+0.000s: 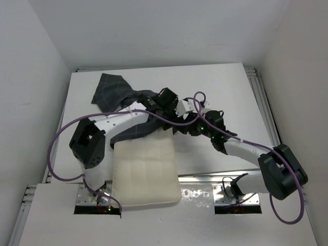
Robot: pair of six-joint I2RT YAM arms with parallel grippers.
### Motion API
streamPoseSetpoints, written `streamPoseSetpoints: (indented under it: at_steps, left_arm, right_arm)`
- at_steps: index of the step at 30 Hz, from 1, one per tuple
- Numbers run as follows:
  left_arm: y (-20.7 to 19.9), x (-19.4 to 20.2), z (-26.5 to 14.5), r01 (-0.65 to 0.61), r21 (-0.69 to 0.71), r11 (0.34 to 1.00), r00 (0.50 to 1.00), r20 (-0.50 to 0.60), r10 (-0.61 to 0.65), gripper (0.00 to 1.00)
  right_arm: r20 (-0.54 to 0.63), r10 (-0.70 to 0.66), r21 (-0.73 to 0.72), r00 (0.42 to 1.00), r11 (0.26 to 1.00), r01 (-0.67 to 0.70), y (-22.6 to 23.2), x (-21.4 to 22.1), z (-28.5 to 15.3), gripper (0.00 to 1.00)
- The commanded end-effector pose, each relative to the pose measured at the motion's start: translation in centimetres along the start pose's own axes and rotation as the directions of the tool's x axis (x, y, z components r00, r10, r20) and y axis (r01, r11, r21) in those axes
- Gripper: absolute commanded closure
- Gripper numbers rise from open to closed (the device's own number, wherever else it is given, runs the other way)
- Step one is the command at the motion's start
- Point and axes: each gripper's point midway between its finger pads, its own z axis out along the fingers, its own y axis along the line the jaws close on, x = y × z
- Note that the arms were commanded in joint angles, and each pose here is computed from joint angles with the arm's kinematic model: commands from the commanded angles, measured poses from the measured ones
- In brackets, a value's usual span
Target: Put the pillow into the pillowcase
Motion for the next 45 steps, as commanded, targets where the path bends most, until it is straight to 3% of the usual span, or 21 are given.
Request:
streamPoseSetpoints:
  at_steps: [1, 4, 11, 15, 18, 19, 22, 26, 29, 30, 32, 35, 39, 42, 45]
  left_arm:
    - [3.4, -1.9, 1.0, -0.002, -0.162, 0.987, 1.000, 0.029, 0.007, 0.43]
    - [3.9, -2.2, 2.0, -0.006, -0.185, 0.983, 0.999, 0.037, 0.013, 0.44]
    - [5.6, -1.6, 4.7, 0.021, -0.280, 0.960, 1.000, 0.006, -0.020, 0.59]
    - [6.2, -1.2, 5.2, 0.006, -0.311, 0.951, 1.000, -0.016, -0.012, 0.70]
    - [5.9, -1.7, 5.2, 0.026, -0.284, 0.958, 1.000, -0.004, -0.028, 0.87]
    - [5.8, -1.9, 5.1, 0.037, -0.275, 0.961, 0.999, 0.001, -0.038, 1.00]
    - [5.5, -4.5, 3.4, 0.088, -0.228, 0.970, 0.994, 0.077, -0.072, 1.00]
    - [5.4, -7.8, 1.2, 0.131, -0.182, 0.974, 0.981, 0.168, -0.101, 1.00]
    - [5.5, -9.2, 0.0, 0.162, -0.159, 0.974, 0.970, 0.207, -0.127, 1.00]
    - [5.6, -9.8, -0.4, 0.169, -0.155, 0.973, 0.965, 0.226, -0.131, 1.00]
    - [6.1, -10.5, -1.1, 0.183, -0.157, 0.970, 0.958, 0.251, -0.140, 1.00]
    - [7.5, -11.2, -1.9, 0.219, -0.168, 0.961, 0.946, 0.279, -0.167, 1.00]
    - [7.3, -12.8, -3.3, 0.239, -0.059, 0.969, 0.918, 0.339, -0.206, 1.00]
    - [7.5, -14.2, -5.2, 0.213, -0.041, 0.976, 0.910, 0.372, -0.183, 1.00]
    - [7.7, -15.1, -6.5, 0.169, -0.042, 0.985, 0.911, 0.388, -0.140, 1.00]
  right_arm:
    - [0.047, 0.032, -0.070, 0.998, 0.997, -0.029, 1.4, -0.6, -0.5, 0.40]
    - [0.061, 0.026, -0.059, 0.998, 0.998, -0.023, 1.0, -0.4, -0.9, 0.38]
    - [0.033, 0.064, -0.115, 0.997, 0.992, -0.060, 1.1, 1.2, -0.9, 0.36]
    - [-0.004, 0.083, -0.142, 0.997, 0.986, -0.083, 1.1, 2.1, -0.4, 0.33]
    - [-0.036, 0.114, -0.159, 0.993, 0.980, -0.118, 1.4, 2.3, 0.7, 0.32]
    - [-0.038, 0.127, -0.150, 0.991, 0.980, -0.131, 1.2, 2.2, 1.1, 0.32]
    - [-0.054, 0.153, -0.146, 0.987, 0.976, -0.159, 1.3, 2.2, 3.0, 0.34]
    - [-0.108, 0.177, -0.132, 0.978, 0.973, -0.191, 1.3, 3.3, 5.5, 0.45]
    - [-0.162, 0.180, -0.228, 0.970, 0.950, -0.215, 3.4, 3.7, 6.6, 0.71]
    - [-0.168, 0.190, -0.242, 0.967, 0.943, -0.227, 3.8, 3.8, 6.8, 0.88]
    - [-0.145, 0.165, -0.272, 0.976, 0.941, -0.200, 4.4, 3.6, 6.7, 1.00]
    - [-0.095, 0.095, -0.281, 0.991, 0.953, -0.118, 4.6, 3.3, 5.5, 1.00]
    - [-0.024, -0.081, -0.314, 0.996, 0.947, 0.069, 6.6, 2.1, 3.7, 1.00]
    - [-0.011, -0.272, -0.375, 0.962, 0.893, 0.248, 9.7, 3.1, 2.7, 1.00]
    - [-0.001, -0.342, -0.422, 0.940, 0.852, 0.309, 11.5, 3.7, 2.0, 1.00]
